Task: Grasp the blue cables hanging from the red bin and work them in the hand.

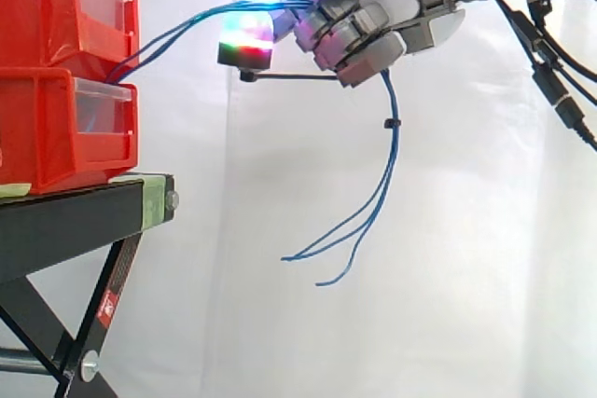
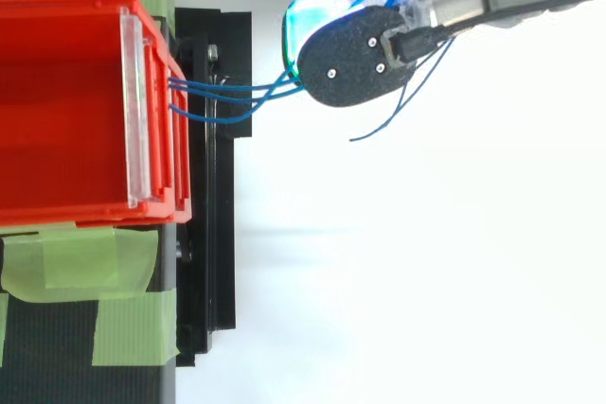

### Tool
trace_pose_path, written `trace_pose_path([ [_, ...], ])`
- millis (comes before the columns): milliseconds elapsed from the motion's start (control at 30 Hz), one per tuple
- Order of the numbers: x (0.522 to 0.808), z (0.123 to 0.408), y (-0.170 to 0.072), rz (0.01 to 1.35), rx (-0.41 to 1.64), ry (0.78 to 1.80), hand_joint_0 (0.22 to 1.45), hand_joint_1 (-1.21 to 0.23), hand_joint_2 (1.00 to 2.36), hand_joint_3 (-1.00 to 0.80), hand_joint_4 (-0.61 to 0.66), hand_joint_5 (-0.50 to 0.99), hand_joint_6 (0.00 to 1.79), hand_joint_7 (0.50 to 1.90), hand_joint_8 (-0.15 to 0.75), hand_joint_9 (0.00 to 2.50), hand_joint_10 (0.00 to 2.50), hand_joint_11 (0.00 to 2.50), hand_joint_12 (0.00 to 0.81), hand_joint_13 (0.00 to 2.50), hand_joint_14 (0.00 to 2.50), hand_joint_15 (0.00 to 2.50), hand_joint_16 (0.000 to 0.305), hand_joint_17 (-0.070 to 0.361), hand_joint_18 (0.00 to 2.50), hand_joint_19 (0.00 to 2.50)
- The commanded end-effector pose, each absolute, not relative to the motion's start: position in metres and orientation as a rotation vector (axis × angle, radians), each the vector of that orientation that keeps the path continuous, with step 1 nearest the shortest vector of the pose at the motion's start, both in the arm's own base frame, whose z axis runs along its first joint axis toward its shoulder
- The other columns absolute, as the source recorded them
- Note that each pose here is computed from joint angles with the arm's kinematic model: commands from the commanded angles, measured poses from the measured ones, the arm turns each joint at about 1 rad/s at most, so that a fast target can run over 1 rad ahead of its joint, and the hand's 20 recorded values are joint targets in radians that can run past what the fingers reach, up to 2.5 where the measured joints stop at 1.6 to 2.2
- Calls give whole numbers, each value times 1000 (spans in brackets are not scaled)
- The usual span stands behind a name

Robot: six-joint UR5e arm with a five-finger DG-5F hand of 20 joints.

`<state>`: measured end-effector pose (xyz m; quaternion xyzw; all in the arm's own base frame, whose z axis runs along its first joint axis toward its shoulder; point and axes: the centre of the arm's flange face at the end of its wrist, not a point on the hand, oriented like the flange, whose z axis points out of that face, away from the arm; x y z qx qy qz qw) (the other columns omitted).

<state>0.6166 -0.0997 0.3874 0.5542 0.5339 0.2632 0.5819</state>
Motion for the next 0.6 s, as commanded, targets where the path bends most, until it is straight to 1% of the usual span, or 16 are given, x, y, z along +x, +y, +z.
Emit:
trace_pose_path([
  [0,617,390,-100,609,1287,1249,953,-728,1007,-839,266,197,531,1175,399,642,2500,2500,427,927,2500,1509,48,108,1461,1680],
  [33,617,390,-100,608,1287,1250,951,-729,1008,-830,267,195,533,1171,397,638,2500,2500,433,929,2500,1503,49,110,1461,1675],
  [167,617,390,-100,614,1286,1253,950,-709,1013,-658,263,163,535,1156,399,568,2500,2500,434,880,2500,1503,49,110,1401,1626],
  [233,618,390,-99,619,1284,1258,948,-706,1015,-605,257,150,523,1169,407,535,2500,2500,434,859,2500,1490,49,110,1372,1624],
  [300,618,390,-99,619,1284,1258,983,-722,1020,-401,249,123,536,1148,400,466,2500,2500,441,831,2500,1492,49,111,1332,1647],
  [333,618,390,-99,620,1284,1259,992,-727,1021,-336,242,114,546,1136,403,451,2500,2500,438,814,2500,1502,49,110,1317,1652],
  [367,618,390,-98,621,1283,1260,1018,-747,1022,-206,244,98,547,1134,403,401,2500,2500,440,789,2500,1494,49,111,1263,1621],
  [400,618,389,-98,620,1283,1261,1021,-752,1022,-121,236,84,555,1124,400,377,2500,2500,444,775,2500,1486,49,110,1240,1614],
  [433,618,390,-99,620,1284,1259,1020,-752,1021,-105,237,81,554,1128,399,367,2500,2500,443,767,2500,1490,49,110,1238,1612],
  [467,618,390,-99,620,1284,1259,1021,-755,1020,-154,241,76,549,1125,400,351,2500,2500,439,749,2500,1480,48,109,1233,1657],
  [500,618,390,-99,620,1284,1259,997,-766,1019,-337,244,75,533,1126,400,346,2500,2500,440,747,2500,1503,49,111,1254,1697],
  [533,617,391,-99,623,1284,1255,989,-765,1018,-427,244,75,532,1126,400,344,2500,2500,436,746,2500,1495,49,110,1257,1708],
  [567,618,390,-99,624,1285,1254,961,-761,1011,-694,252,83,517,1133,398,341,2500,2500,437,746,2500,1466,49,111,1255,1691],
])
